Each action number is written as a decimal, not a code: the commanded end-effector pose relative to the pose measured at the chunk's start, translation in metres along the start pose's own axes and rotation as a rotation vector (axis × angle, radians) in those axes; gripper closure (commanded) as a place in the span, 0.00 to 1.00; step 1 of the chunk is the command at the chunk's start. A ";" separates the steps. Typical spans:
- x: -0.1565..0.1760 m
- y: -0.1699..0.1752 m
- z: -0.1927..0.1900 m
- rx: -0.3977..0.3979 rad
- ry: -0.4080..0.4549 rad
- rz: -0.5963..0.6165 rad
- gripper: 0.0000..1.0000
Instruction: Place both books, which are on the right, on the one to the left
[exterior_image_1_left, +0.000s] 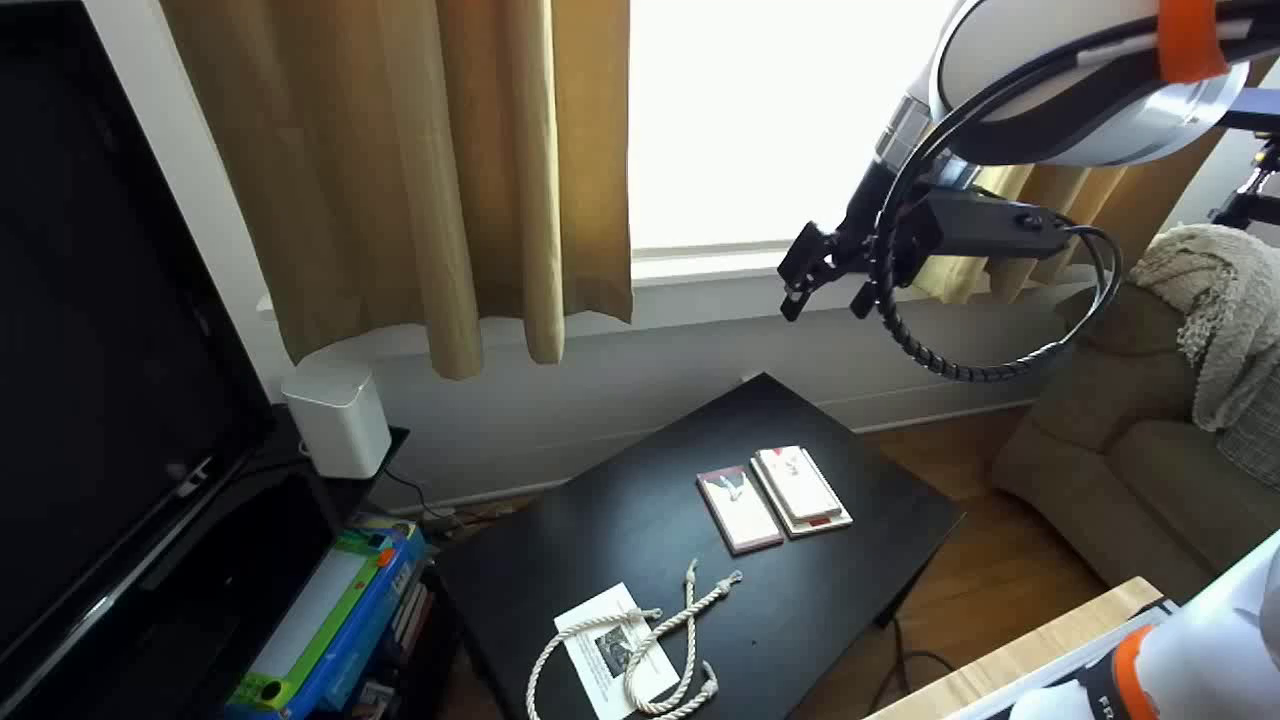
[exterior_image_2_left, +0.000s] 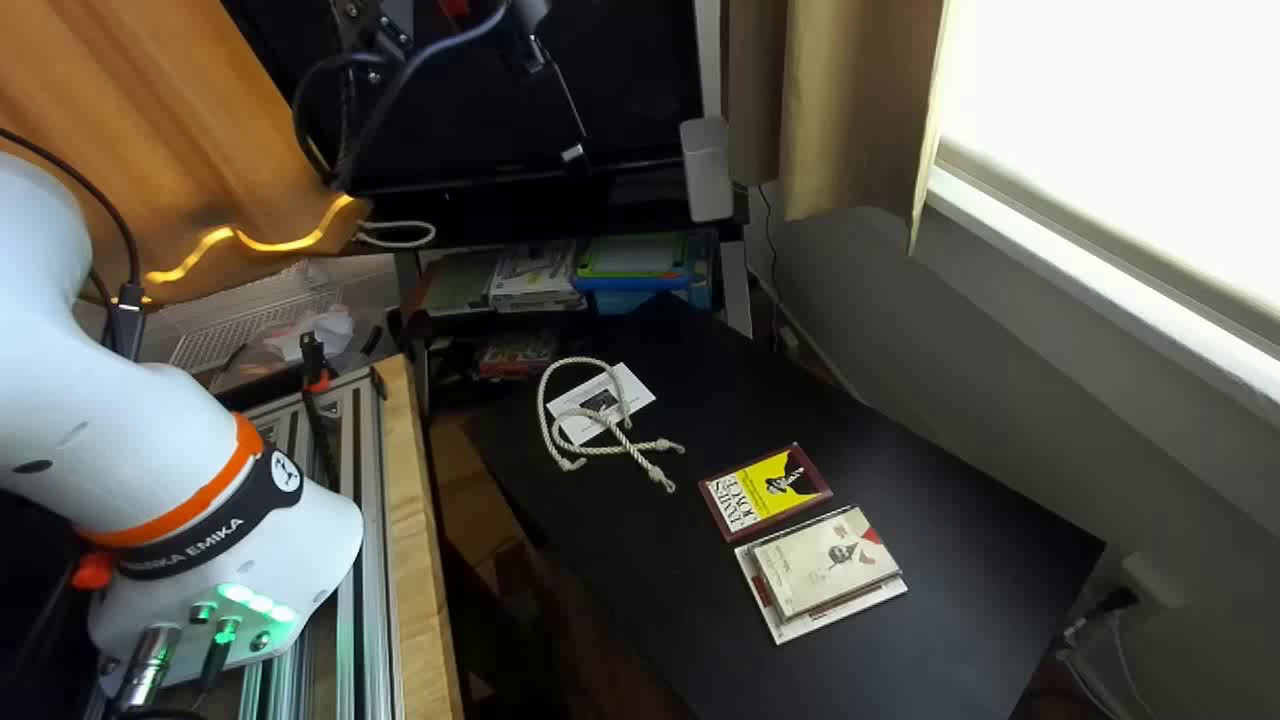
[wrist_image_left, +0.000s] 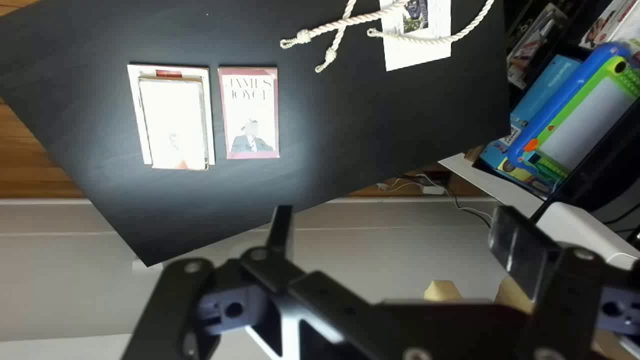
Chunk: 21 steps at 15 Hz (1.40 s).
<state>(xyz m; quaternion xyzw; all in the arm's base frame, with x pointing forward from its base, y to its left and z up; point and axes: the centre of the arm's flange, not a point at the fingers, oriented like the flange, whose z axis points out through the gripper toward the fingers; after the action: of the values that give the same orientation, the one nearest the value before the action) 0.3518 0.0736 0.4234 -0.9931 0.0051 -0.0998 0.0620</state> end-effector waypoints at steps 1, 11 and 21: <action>0.000 0.000 0.000 0.000 0.000 0.000 0.00; 0.019 0.039 0.012 -0.011 -0.027 0.169 0.00; 0.095 0.114 0.127 -0.255 -0.144 0.499 0.00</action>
<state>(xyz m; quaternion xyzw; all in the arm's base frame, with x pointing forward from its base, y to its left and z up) 0.4231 -0.0282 0.3406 -0.9721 0.2321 -0.0353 -0.0013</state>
